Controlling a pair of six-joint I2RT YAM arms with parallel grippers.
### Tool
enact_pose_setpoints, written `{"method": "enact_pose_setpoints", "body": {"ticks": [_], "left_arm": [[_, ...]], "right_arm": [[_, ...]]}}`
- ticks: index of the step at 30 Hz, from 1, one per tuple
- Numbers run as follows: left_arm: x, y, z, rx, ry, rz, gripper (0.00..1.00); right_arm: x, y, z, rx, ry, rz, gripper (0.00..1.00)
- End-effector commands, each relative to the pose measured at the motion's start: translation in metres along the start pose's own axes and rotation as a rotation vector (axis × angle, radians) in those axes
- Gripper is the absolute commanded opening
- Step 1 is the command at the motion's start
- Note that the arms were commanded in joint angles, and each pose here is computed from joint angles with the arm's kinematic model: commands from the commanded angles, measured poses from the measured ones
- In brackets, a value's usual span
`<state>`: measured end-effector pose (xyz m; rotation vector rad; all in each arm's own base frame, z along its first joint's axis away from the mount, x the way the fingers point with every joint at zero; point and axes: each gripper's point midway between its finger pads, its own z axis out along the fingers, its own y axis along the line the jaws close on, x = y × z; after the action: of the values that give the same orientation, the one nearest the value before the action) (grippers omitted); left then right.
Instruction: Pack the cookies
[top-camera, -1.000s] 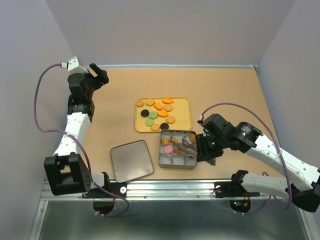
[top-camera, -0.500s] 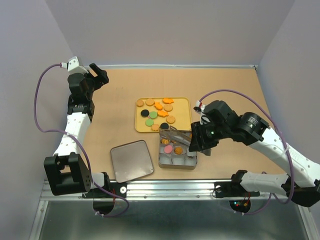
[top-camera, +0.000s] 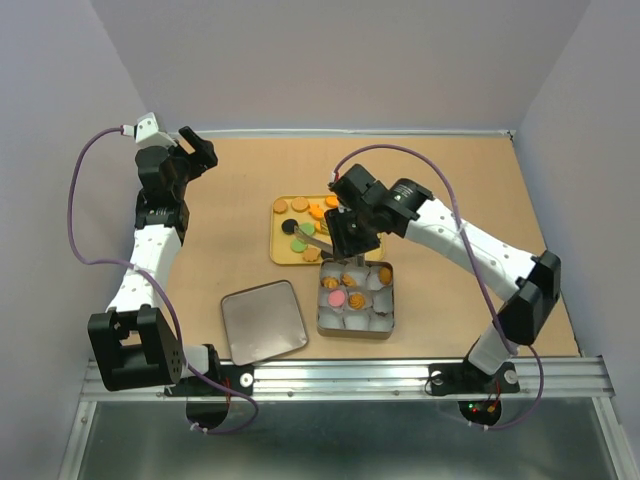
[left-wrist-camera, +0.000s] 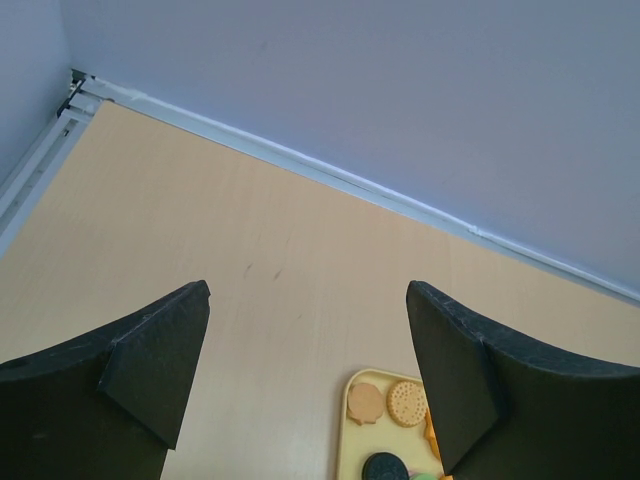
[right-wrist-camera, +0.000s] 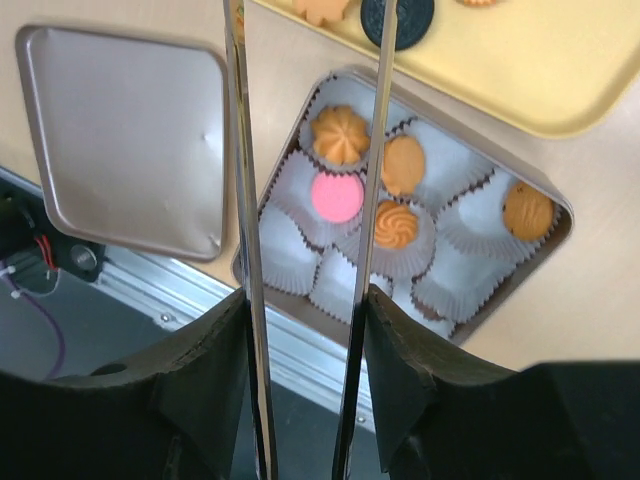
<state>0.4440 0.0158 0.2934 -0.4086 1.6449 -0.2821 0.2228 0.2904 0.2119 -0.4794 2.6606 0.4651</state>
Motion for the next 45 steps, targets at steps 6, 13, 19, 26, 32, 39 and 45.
{"method": "enact_pose_setpoints", "body": {"ticks": [6,13,19,26,32,39,45], "left_arm": [[-0.022,-0.009,-0.009,0.034,-0.071,0.017,0.91],[-0.021,-0.009,-0.008,0.034,-0.067,0.016,0.91],[-0.019,-0.007,-0.006,0.031,-0.060,0.017,0.91],[-0.016,-0.007,-0.004,0.032,-0.052,0.015,0.91],[-0.016,-0.006,-0.004,0.028,-0.050,0.016,0.91],[-0.017,-0.008,-0.004,0.034,-0.054,0.015,0.91],[-0.015,-0.009,-0.003,0.041,-0.046,0.012,0.91]], "right_arm": [[-0.055,-0.021,0.033,0.081,-0.095,-0.037,0.50],[-0.061,-0.030,0.049,0.106,-0.094,-0.047,0.50],[-0.064,-0.042,0.059,0.123,-0.080,-0.051,0.48],[-0.062,-0.056,0.069,0.151,-0.066,-0.056,0.47],[-0.058,-0.062,0.074,0.157,-0.045,-0.058,0.47],[-0.042,-0.061,0.062,0.132,-0.036,-0.018,0.47],[-0.028,-0.062,0.050,0.113,-0.034,0.002,0.47]]}}
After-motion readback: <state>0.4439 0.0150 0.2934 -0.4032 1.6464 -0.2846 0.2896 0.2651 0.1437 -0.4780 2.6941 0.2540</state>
